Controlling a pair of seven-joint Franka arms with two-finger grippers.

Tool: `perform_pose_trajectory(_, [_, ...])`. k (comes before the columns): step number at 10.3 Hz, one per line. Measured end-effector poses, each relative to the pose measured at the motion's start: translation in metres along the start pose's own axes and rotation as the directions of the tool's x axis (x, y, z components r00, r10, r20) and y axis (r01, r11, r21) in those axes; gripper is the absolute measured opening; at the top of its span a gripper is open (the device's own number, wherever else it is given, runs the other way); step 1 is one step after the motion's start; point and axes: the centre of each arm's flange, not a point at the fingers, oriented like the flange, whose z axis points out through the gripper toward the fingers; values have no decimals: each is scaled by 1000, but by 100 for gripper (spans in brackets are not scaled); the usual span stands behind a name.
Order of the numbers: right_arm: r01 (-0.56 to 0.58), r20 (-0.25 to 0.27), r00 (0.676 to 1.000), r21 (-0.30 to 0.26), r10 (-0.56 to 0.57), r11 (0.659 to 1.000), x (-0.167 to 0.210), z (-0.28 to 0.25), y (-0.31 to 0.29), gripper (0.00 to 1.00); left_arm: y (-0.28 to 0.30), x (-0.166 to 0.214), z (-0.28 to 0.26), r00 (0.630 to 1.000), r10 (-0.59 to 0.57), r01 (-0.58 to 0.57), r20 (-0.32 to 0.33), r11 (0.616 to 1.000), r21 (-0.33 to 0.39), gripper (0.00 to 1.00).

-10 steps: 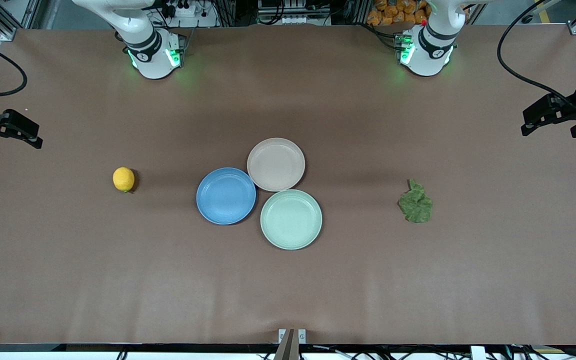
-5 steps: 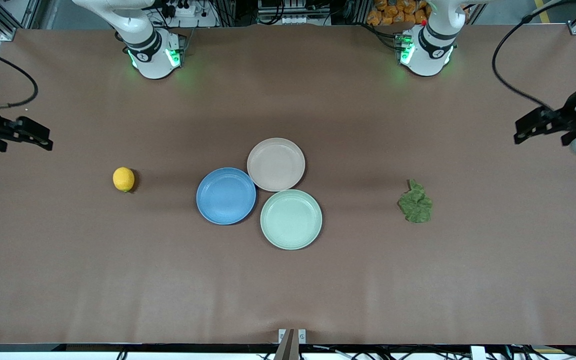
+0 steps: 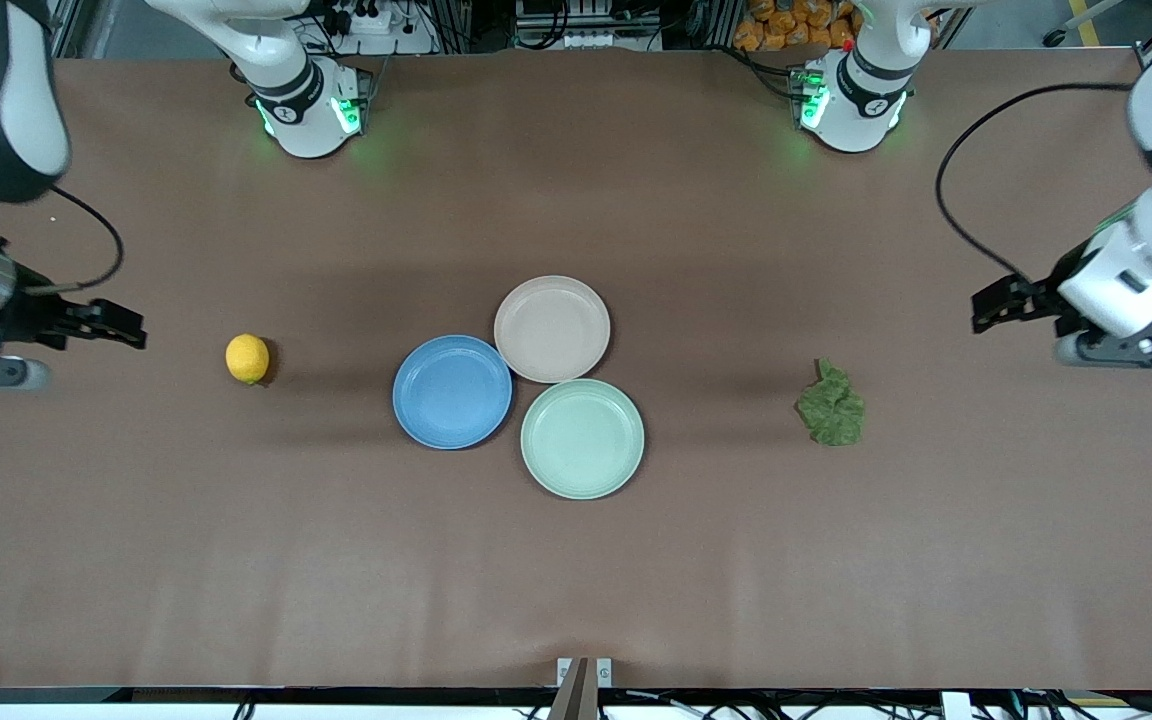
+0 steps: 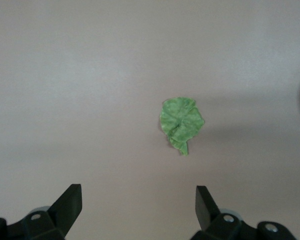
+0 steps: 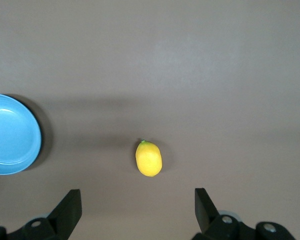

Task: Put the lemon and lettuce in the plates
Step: 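Lower the right gripper onto the lemon while the left gripper lowers onto lettuce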

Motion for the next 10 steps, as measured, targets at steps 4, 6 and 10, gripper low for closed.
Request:
perform_pose_trajectory(4, [-22,116,993,42,17,999,19,95,3,100,23,3,109,998,35,-34,55,999,-10,100])
perform_pose_trajectory(6, [-32,167,986,55,22,998,22,126,5,100,27,9,145,996,41,-40,85,999,-16,100])
perform_pose_trajectory(10, [-30,112,993,55,24,998,18,170,1,100,41,17,217,990,62,-59,125,998,-30,100])
